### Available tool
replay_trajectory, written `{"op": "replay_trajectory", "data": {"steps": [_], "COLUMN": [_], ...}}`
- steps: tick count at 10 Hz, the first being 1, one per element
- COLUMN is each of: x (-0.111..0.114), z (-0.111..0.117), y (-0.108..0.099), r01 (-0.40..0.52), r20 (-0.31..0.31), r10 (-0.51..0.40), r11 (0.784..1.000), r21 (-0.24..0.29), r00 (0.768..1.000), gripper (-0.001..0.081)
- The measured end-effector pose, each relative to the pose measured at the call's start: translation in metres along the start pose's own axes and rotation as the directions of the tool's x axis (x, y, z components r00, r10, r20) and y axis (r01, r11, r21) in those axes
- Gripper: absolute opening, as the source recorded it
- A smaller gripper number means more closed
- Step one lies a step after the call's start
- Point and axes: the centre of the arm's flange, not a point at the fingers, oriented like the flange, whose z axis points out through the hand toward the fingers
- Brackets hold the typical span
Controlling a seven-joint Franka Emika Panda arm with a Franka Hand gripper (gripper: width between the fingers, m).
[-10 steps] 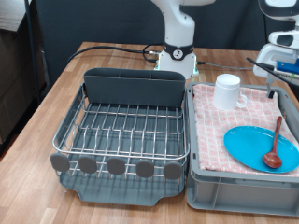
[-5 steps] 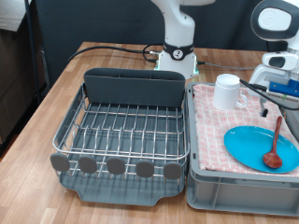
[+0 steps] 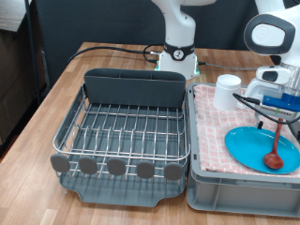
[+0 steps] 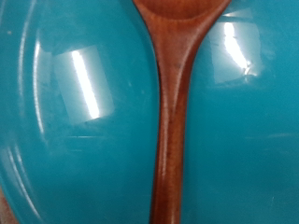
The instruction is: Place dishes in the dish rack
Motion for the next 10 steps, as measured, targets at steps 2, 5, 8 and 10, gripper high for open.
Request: {"op": "replay_trajectory", "data": {"steps": [2, 5, 8, 10], "x": [-0.002, -0.006, -0.011, -0.012], "z": [0.007, 0.015, 0.017, 0.018], "y": [0.002, 0.004, 0.005, 0.006], "r01": [-0.012, -0.029, -0.04, -0.047], "r20": [0.003, 0.0, -0.009, -0.01], "r10": [0.012, 0.029, 0.04, 0.047], "r11": [1.0, 1.0, 0.999, 0.999], "r21": [-0.002, -0.01, -0.007, -0.008], "r00": [1.0, 1.0, 0.999, 0.999], "gripper": [0.0803, 0.0803, 0.0517, 0.0335]}}
